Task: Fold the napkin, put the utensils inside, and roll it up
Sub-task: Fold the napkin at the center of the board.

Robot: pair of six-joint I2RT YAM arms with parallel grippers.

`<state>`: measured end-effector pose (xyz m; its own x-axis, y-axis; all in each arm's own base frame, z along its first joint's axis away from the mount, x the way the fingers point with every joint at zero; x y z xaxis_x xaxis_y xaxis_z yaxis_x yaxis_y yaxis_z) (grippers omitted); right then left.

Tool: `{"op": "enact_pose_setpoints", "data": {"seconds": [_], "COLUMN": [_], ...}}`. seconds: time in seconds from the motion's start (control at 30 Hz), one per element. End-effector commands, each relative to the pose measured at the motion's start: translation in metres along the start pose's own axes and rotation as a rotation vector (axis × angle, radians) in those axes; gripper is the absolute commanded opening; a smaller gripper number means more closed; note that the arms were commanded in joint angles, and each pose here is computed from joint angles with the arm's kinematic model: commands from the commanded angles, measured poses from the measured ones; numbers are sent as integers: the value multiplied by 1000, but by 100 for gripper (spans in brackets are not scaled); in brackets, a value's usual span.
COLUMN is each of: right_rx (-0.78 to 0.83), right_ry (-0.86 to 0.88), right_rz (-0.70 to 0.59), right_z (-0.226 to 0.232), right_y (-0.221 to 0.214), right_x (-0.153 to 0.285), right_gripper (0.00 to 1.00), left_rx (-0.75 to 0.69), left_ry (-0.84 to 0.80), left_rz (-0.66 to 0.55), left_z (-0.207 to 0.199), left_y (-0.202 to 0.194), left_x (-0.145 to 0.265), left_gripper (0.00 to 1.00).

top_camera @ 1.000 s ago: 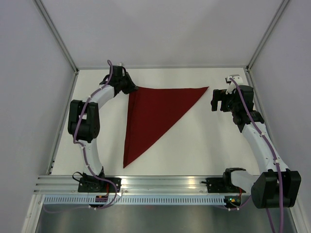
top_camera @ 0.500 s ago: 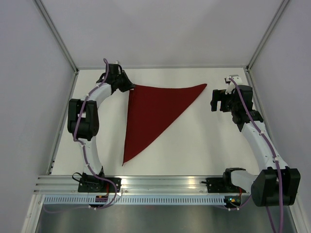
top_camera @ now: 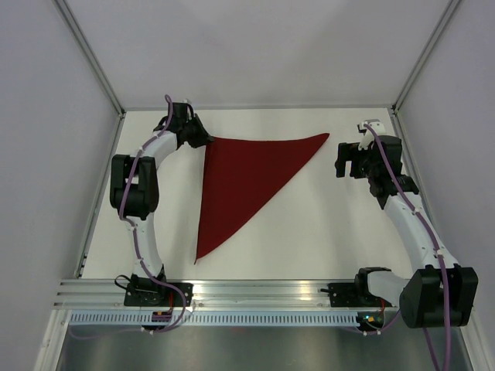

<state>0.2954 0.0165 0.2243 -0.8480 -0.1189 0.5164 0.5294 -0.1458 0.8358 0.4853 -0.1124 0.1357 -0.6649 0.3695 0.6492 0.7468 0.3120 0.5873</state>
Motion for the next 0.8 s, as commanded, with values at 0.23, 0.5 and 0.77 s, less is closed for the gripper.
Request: {"op": "enact_pose_setpoints", "data": {"seconds": [0.23,0.5,0.77], "right_rx": [5,8,9], "right_ry": [-4,-1,20], "right_rz": [1,9,16], "right_z": [-1,-1,2], "right_y": [2,0,1], "right_x": [-2,-3,-3], "right_gripper": [98,98,98], "left_rx": [-30,-26,-41], "left_ry": [-24,-8,61], "left_rz": [-7,5,-27], "left_z": [4,13,27], "left_y": [14,11,19], "left_x": [-5,-14,-15], "left_gripper": [2,2,49]}}
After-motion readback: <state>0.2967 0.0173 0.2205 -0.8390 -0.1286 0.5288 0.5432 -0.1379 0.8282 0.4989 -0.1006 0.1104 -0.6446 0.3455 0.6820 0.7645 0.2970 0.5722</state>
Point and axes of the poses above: each gripper's point midway between its finger pads, its own x axis back along the fingers, its own z axis along the line the jaws close on, y = z × x, the point moved 7 cm from there along x, back along the fingers, and after that the axes turned 10 degrees about -x, right-handed, at the moved point
